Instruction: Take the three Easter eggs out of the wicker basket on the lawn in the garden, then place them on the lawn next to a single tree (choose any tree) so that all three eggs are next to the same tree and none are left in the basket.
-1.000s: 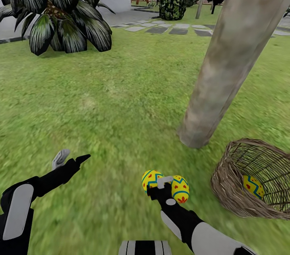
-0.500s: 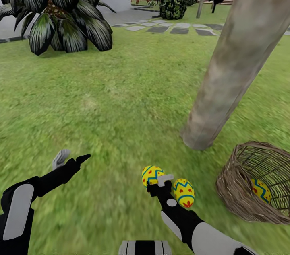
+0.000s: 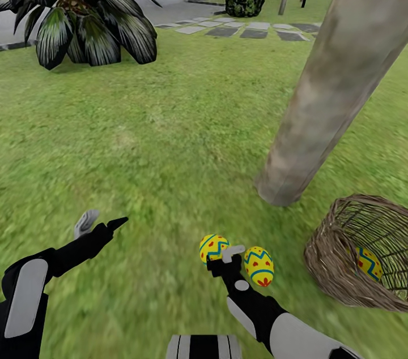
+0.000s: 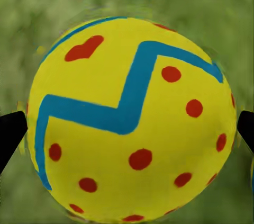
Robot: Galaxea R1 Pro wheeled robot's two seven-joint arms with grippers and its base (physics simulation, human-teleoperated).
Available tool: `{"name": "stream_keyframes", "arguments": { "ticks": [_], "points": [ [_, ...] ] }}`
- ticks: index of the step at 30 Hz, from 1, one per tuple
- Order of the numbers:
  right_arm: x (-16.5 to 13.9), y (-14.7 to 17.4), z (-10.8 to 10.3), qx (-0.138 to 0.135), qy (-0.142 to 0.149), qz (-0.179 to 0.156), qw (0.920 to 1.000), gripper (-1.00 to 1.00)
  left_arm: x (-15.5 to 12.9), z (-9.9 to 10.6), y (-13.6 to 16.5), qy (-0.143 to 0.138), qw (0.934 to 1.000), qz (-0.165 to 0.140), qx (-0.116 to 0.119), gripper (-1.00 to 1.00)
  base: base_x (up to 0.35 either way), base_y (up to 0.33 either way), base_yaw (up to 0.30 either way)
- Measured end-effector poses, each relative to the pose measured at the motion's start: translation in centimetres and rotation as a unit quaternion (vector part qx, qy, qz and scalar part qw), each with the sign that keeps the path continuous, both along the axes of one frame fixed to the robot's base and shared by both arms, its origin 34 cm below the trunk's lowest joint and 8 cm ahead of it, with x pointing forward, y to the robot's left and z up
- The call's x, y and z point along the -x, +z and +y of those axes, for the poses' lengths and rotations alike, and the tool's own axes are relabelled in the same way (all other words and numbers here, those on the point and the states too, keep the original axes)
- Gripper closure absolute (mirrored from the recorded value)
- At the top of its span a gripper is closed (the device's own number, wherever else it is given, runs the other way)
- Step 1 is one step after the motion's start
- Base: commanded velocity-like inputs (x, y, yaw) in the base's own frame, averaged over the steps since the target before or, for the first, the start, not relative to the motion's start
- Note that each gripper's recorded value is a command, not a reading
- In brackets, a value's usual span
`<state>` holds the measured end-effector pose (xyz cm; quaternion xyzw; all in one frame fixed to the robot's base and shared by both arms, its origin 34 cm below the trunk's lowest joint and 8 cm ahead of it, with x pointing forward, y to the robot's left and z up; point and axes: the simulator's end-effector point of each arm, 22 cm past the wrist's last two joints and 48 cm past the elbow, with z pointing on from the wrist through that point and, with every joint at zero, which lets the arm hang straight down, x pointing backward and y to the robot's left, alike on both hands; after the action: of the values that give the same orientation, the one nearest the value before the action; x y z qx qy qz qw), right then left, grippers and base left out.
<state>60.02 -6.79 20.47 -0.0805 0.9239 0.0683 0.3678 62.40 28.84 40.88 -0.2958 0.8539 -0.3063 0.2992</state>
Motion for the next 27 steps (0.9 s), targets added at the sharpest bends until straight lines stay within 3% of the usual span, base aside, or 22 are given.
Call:
{"name": "stream_keyframes", "arguments": {
  "ticks": [8, 12, 16, 18, 19, 20, 21, 24, 27],
  "points": [
    [-1.4, 2.2, -0.1, -0.001, -0.004, -0.023, 0.9997, -1.00, -0.3, 0.0, 1.9, 0.001, 0.9999, -0.017, 0.000, -1.00, 0.000, 0.000, 0.000],
    [-3.6, 5.1, 0.2, -0.010, -0.024, -0.058, 0.9980, -1.00, -0.4, 0.0, 2.8, 0.001, 0.9997, -0.025, 0.000, -1.00, 0.000, 0.000, 0.000],
    [-6.0, 9.2, -1.7, 0.045, -0.082, -0.051, 0.9943, -1.00, -0.5, -0.1, 3.7, 0.000, 0.9994, -0.033, -0.001, -1.00, 0.000, 0.000, 0.000],
    [-6.4, 10.9, -3.6, 0.056, -0.124, -0.022, 0.9905, -1.00, -0.5, -0.1, 4.2, 0.000, 0.9993, -0.037, -0.001, -1.00, 0.000, 0.000, 0.000],
    [-5.9, 11.4, -4.9, 0.046, -0.153, 0.015, 0.9870, -1.00, -0.6, -0.1, 4.4, -0.001, 0.9992, -0.039, -0.001, -1.00, 0.000, 0.000, 0.000],
    [-5.1, 12.0, -5.8, 0.019, -0.180, 0.067, 0.9813, -1.00, -0.6, -0.2, 4.6, -0.001, 0.9992, -0.040, -0.002, -1.00, 0.000, 0.000, 0.000],
    [-4.7, 13.1, -6.2, 0.001, -0.192, 0.091, 0.9772, -1.00, -0.6, -0.2, 4.8, -0.002, 0.9991, -0.042, -0.002, -1.00, 0.000, 0.000, 0.000],
    [-4.4, 16.5, -7.8, -0.002, -0.218, 0.095, 0.9712, -1.00, -0.5, -1.3, 4.1, -0.015, 0.9993, -0.034, -0.001, -1.00, 0.000, 0.000, -0.031],
    [-3.5, 17.3, -7.5, -0.002, -0.221, 0.094, 0.9708, -1.00, -0.3, -2.0, 3.5, -0.022, 0.9994, -0.027, 0.002, -1.00, 0.000, 0.000, -0.180]
  ]
}}
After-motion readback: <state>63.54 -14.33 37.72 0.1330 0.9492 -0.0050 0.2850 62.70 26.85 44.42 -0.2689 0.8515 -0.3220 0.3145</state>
